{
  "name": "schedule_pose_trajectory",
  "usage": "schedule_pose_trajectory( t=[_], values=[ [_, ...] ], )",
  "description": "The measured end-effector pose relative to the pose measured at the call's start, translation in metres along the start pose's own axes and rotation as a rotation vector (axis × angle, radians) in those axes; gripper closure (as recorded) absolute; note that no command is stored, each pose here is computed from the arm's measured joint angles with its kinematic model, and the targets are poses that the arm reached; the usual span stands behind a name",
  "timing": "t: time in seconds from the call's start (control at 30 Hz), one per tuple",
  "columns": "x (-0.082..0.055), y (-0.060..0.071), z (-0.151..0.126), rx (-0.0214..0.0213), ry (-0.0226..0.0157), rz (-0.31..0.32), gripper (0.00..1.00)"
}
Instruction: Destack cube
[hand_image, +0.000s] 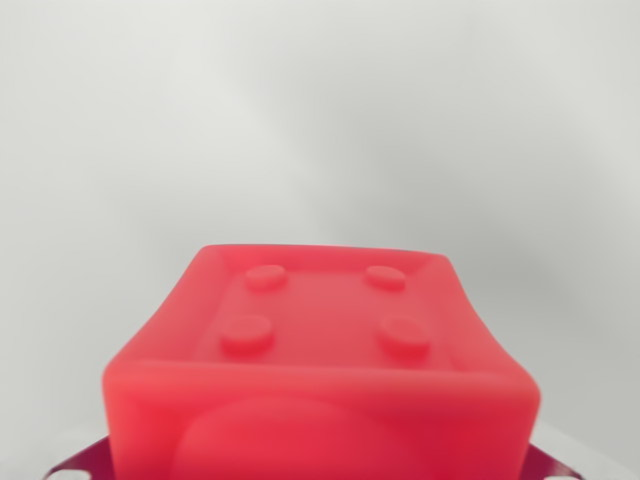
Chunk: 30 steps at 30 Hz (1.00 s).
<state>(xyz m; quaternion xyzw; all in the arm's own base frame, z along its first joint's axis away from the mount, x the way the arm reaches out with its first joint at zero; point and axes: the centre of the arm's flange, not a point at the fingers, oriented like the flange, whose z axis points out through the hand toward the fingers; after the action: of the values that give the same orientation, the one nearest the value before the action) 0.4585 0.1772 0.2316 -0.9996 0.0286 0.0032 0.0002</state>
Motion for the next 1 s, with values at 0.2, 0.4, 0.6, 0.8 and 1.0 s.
schedule_pose_trajectory(
  t=[0.2,0.4,0.6,0.8,1.0],
  values=[
    [-0.006,-0.010,0.001,-0.0002,0.0000,-0.004,1.00],
    [-0.011,-0.020,0.001,-0.0001,0.0004,-0.008,1.00],
    [-0.016,-0.029,0.002,-0.0002,0.0004,-0.012,1.00],
    [-0.018,-0.033,0.014,0.0018,0.0033,-0.016,1.00],
    [-0.019,-0.032,0.036,-0.0017,-0.0033,-0.014,1.00]
  ],
)
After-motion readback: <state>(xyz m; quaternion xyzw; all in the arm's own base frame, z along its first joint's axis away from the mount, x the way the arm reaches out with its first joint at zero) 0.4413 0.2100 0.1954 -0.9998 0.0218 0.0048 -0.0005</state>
